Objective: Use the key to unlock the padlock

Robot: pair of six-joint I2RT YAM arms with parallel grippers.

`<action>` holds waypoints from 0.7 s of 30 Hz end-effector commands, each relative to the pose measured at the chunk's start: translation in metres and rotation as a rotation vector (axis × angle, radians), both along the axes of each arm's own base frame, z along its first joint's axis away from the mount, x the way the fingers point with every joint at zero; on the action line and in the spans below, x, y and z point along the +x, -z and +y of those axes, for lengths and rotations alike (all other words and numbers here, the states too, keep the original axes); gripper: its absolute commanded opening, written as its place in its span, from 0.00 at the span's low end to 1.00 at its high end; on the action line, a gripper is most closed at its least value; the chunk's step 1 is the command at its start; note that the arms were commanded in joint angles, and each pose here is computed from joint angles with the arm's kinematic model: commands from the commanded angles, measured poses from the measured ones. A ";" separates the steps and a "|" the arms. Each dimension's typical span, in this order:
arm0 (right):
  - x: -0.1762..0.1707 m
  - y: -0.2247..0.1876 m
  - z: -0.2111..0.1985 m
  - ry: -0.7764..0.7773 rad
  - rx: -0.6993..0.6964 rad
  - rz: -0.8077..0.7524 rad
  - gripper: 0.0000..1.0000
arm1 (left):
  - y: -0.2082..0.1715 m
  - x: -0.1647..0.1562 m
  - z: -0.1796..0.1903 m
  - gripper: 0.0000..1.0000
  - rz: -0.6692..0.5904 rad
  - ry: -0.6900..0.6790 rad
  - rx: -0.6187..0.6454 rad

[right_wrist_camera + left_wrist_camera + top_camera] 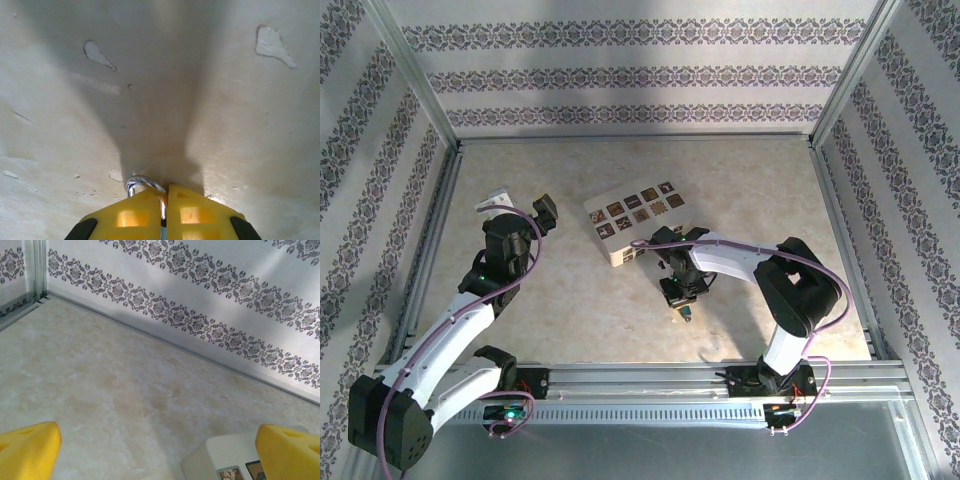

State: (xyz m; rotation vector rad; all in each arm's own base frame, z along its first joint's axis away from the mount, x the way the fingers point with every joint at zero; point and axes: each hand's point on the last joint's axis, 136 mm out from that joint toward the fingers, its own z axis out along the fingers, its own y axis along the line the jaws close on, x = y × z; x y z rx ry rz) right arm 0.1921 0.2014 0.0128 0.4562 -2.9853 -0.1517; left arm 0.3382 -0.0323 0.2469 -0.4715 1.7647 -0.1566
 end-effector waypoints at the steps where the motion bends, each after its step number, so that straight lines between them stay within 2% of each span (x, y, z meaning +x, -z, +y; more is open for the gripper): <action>1: -0.005 0.012 0.001 -0.030 -0.009 0.020 0.07 | -0.004 0.000 0.008 0.99 -0.001 -0.029 -0.006; 8: -0.003 0.008 0.001 -0.027 -0.002 -0.006 0.08 | -0.003 0.000 0.008 0.99 0.003 -0.029 -0.004; 21: 0.009 -0.017 0.007 -0.013 0.065 -0.105 0.39 | -0.001 0.001 0.007 0.99 0.007 -0.024 -0.015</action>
